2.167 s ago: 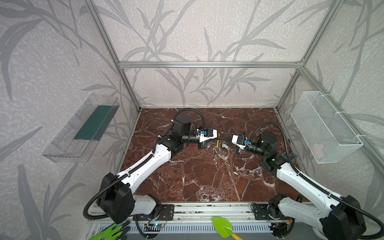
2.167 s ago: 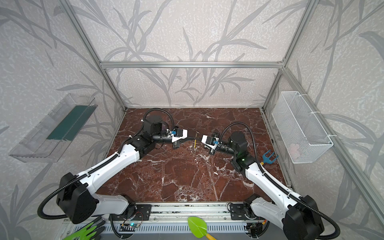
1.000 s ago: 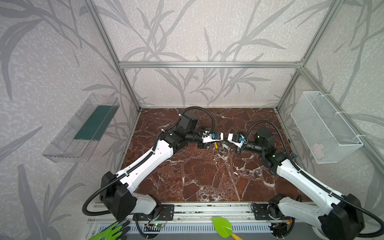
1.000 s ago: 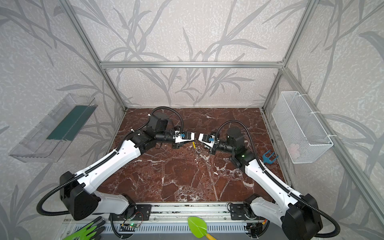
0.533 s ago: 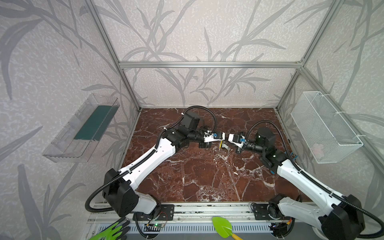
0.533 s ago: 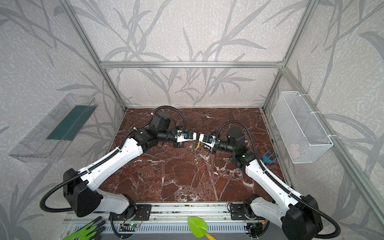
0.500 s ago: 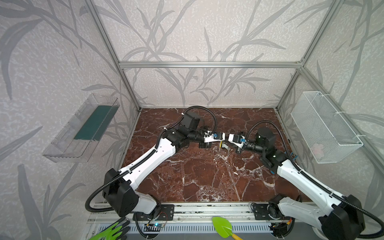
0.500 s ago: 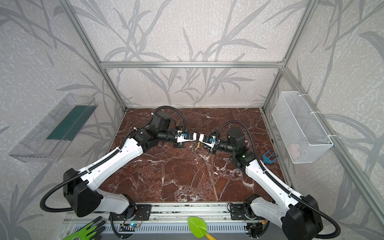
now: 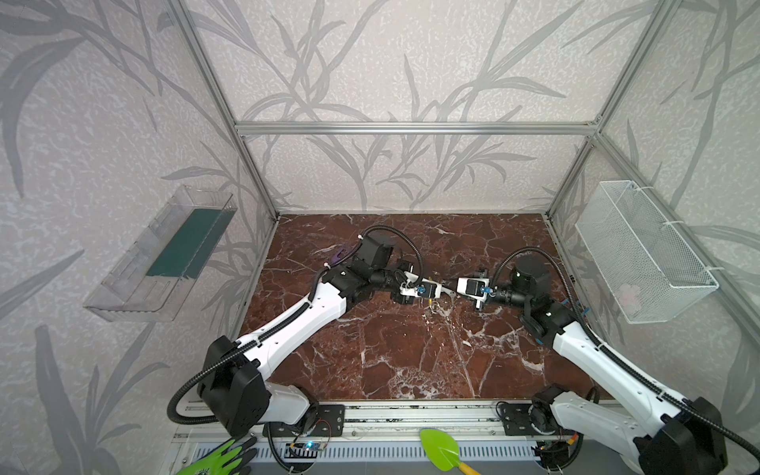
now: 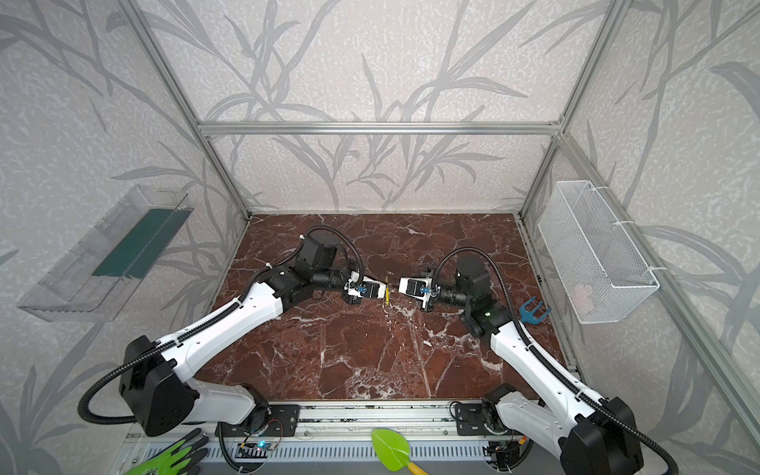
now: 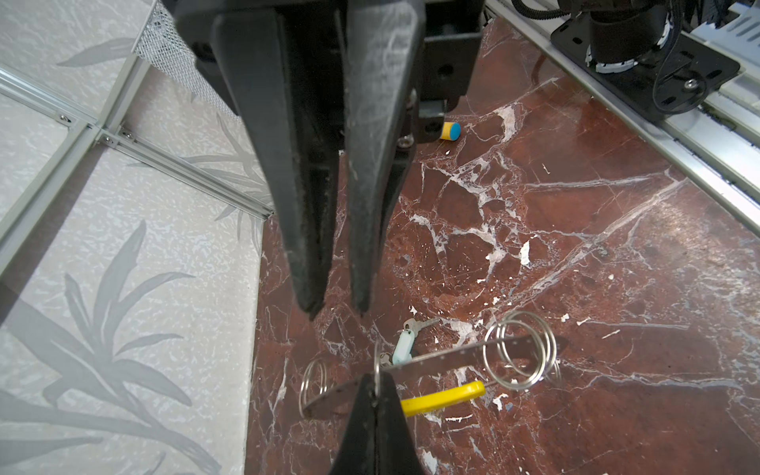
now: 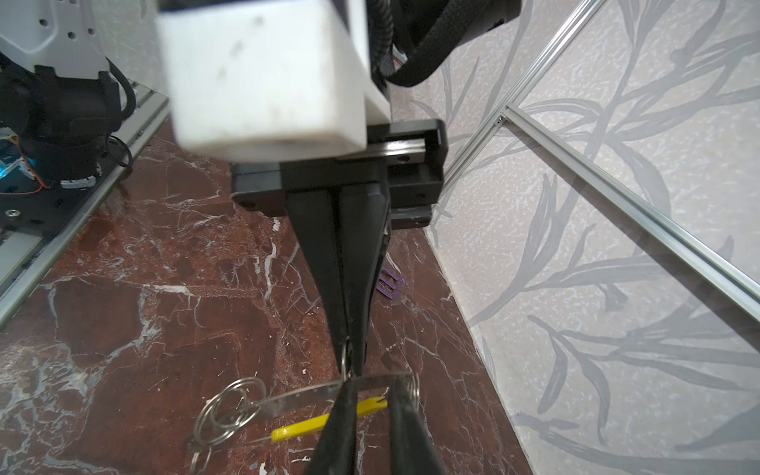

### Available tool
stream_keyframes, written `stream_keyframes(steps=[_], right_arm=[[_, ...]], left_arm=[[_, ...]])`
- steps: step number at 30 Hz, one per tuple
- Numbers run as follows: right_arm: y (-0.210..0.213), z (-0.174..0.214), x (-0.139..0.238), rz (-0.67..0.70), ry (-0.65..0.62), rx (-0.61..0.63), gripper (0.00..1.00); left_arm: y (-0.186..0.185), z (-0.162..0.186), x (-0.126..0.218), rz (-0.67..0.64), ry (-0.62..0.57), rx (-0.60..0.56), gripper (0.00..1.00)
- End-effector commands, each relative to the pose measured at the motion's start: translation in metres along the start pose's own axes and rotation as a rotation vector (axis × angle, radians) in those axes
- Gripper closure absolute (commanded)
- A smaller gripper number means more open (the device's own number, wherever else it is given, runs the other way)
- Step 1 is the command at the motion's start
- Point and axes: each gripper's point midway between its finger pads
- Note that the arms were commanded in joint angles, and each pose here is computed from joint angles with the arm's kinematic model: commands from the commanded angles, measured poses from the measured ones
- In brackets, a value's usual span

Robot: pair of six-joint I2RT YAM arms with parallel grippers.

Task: Put the keys on the keyring

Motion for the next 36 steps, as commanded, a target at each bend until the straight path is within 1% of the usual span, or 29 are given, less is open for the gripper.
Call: stream_keyframes(steps=[1,5,11,15,23,32,36], right_arm=[[0.012,-0.004,0.003,-0.066,-0.015,0.048,0.83],[0.017,0.001,0.002,-0.092,0.009,0.07,0.83],[0.011,-0.003,0.001,-0.079,0.001,0.076,0.83],[0.007,-0.007,0.0,-0.07,-0.01,0.077,0.85],[0.006,-0.011,-0.001,-0.089,-0.02,0.057,0.86],[0.005,-0.014,0.0,-0.081,-0.021,0.058,0.81],[0.004,-0.013,0.001,-0.069,-0.011,0.059,0.8]], left_arm=[[0.014,-0.018,0.01,-0.077,-0.042,-0.142,1.0],[0.012,-0.018,0.011,-0.089,-0.033,-0.183,1.0],[0.009,-0.022,0.011,-0.091,-0.041,-0.227,1.0],[0.006,-0.022,0.01,-0.083,-0.039,-0.239,1.0],[0.002,-0.023,0.011,-0.068,-0.036,-0.258,1.0],[-0.002,-0.023,0.011,-0.051,-0.036,-0.262,1.0],[-0.003,-0.023,0.011,-0.045,-0.036,-0.262,1.0]])
Point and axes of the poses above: each gripper's point midway between its finger pads, its own x axis back along the fingers, its own y axis along the line the jaws close on, z = x × y, and after that the axes turned 4 degrees about -x, right-handed
